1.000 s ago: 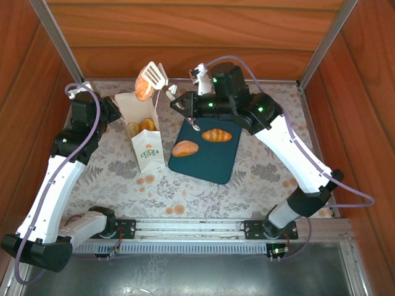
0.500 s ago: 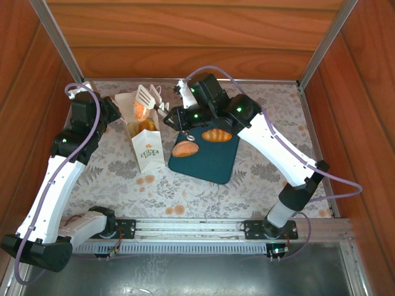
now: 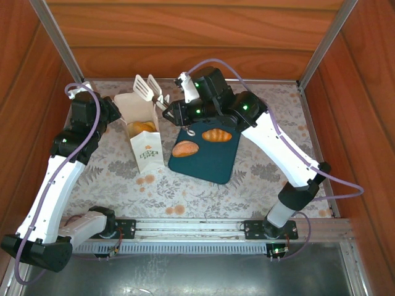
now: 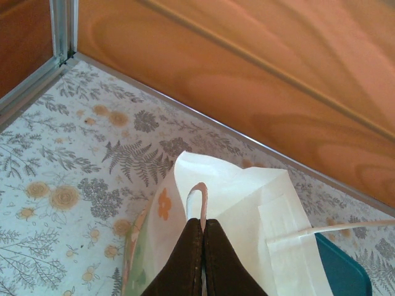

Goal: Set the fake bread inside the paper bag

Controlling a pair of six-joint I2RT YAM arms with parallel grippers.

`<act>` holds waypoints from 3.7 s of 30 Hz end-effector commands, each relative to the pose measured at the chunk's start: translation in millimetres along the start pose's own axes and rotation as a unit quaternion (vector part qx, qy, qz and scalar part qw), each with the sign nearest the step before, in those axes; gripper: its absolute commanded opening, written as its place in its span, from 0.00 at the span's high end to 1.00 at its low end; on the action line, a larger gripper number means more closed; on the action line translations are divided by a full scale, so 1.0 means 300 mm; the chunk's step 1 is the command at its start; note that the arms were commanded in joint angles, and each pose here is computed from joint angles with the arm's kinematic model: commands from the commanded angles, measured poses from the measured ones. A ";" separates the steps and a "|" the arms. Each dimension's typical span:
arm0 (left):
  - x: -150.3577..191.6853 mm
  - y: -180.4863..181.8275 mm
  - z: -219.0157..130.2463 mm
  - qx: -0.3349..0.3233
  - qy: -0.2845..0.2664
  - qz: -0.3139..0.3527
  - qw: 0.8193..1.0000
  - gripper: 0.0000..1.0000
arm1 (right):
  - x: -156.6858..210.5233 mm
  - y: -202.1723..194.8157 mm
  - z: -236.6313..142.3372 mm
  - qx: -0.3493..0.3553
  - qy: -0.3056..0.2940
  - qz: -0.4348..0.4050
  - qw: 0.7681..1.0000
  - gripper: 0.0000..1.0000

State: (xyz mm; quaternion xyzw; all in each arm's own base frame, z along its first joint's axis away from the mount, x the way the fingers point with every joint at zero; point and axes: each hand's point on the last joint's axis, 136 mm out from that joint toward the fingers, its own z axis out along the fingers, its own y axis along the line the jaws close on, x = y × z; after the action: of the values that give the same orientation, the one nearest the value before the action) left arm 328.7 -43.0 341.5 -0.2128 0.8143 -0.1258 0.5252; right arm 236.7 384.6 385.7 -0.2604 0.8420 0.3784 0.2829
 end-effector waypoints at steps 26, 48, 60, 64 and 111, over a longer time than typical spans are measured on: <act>-0.008 0.002 -0.005 0.001 -0.006 -0.007 1.000 1.00 | 0.366 -0.333 -0.170 0.089 0.007 0.251 0.964 0.66; 0.002 0.006 0.008 -0.001 -0.002 -0.007 1.000 1.00 | 0.572 -0.423 0.040 0.080 0.076 0.395 0.912 0.52; -0.002 0.002 0.011 0.000 -0.003 -0.006 1.000 1.00 | 0.590 -0.407 0.088 0.062 0.103 0.412 0.903 0.51; -0.007 -0.001 0.012 0.001 -0.005 -0.007 1.000 1.00 | 0.592 -0.408 0.100 0.061 0.108 0.413 0.902 0.51; -0.018 0.003 0.007 -0.002 -0.011 -0.007 1.000 1.00 | 0.533 -0.493 0.093 0.083 0.046 0.413 0.906 0.83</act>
State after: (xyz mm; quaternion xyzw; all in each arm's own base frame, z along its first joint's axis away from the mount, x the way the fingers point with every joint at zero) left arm 332.3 -43.4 340.9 -0.2135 0.8133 -0.1258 0.5265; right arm 217.0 291.4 168.3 0.1086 0.9273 0.3558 0.0401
